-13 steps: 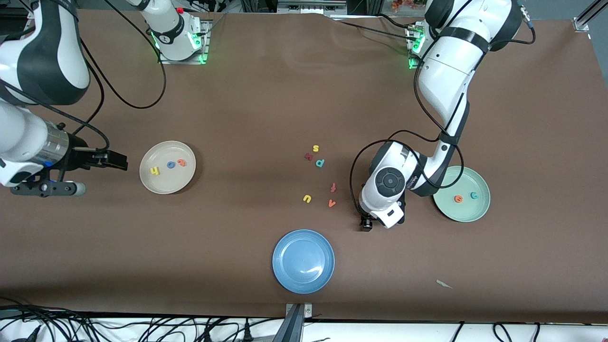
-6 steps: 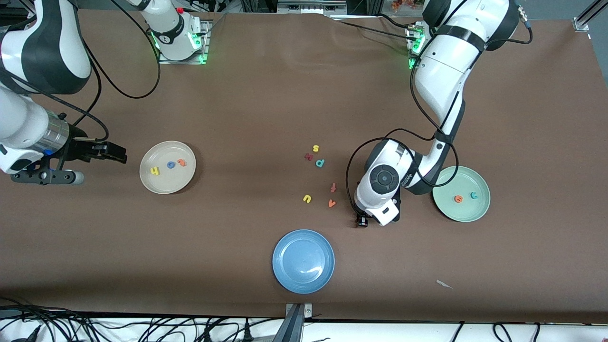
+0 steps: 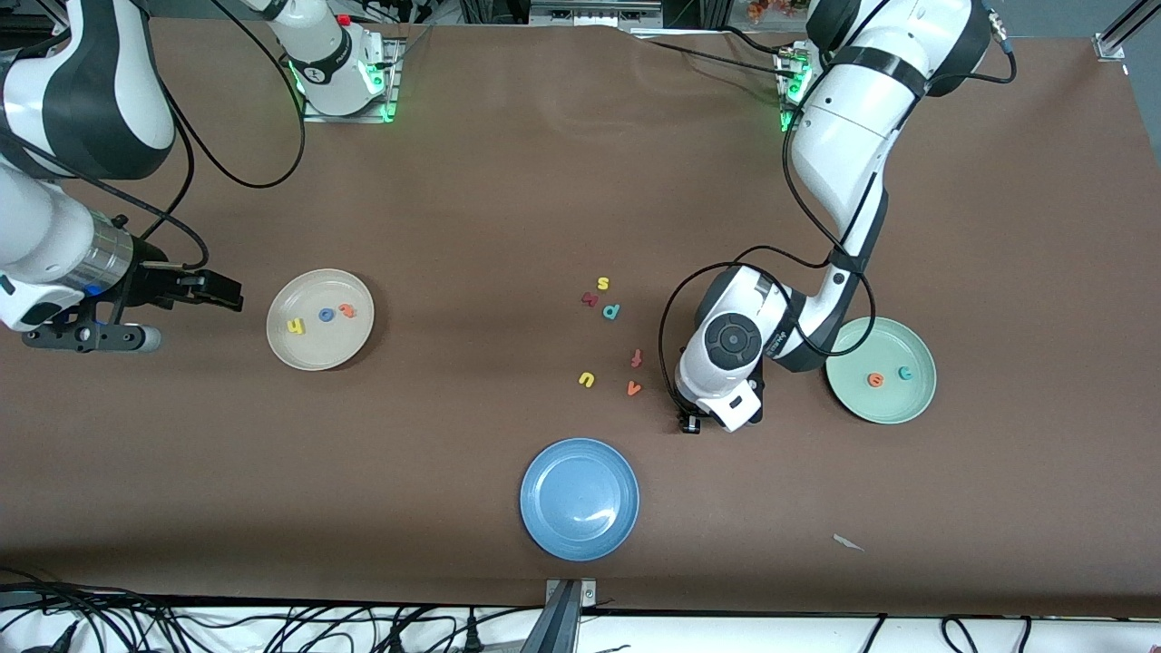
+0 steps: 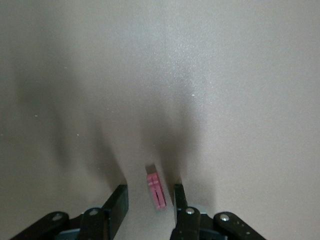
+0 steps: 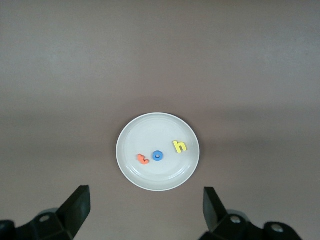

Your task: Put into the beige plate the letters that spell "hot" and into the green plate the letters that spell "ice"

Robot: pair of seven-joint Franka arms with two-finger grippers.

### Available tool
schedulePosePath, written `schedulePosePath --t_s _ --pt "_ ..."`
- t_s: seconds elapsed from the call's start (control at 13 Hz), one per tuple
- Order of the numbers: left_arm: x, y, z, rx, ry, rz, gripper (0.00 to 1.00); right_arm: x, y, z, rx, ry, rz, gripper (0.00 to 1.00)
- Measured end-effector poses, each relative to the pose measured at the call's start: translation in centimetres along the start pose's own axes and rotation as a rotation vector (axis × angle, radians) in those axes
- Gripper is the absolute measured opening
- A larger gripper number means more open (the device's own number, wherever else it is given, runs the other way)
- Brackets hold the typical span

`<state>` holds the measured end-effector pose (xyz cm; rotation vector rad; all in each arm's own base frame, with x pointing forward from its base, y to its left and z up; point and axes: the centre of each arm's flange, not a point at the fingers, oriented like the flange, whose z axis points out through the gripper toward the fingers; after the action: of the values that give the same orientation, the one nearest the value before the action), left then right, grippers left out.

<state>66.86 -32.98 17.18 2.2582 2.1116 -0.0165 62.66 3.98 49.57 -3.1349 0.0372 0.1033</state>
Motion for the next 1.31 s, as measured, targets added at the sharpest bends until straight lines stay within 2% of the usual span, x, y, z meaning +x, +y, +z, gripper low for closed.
schedulePosePath --t_s 0.08,0.38,0.46,0.69,0.77,0.85,0.92,1.31 --pt "0.0 0.0 0.0 -0.001 0.0 0.0 0.39 0.1 0.0 0.0 0.0 0.005 0.0 1.0" --pt "0.0 0.1 -0.1 -0.002 0.0 -0.001 0.34 0.2 0.0 -0.1 0.001 0.018 0.001 1.0" --pt "0.0 0.1 -0.1 -0.003 0.0 -0.001 0.28 0.2 0.0 -0.2 0.002 0.021 0.001 1.0" --pt "0.0 0.0 -0.1 0.0 0.002 0.0 0.24 0.1 0.0 -0.3 0.002 0.025 0.001 1.0" --pt "-0.1 0.0 -0.2 0.006 0.004 0.001 0.17 0.1 0.0 -0.6 0.003 0.028 0.001 1.0" --pt "-0.1 0.0 -0.2 0.006 0.005 0.001 0.17 0.0 0.0 -0.9 0.003 0.033 0.001 1.0" --pt "-0.1 -0.1 -0.2 0.012 0.008 0.003 0.1 -0.1 0.0 -1.2 0.005 0.039 0.002 1.0" --pt "-0.2 -0.2 -0.2 0.0 0.051 0.059 0.1 -0.5 0.0 -2.6 0.01 0.068 0.003 1.0"
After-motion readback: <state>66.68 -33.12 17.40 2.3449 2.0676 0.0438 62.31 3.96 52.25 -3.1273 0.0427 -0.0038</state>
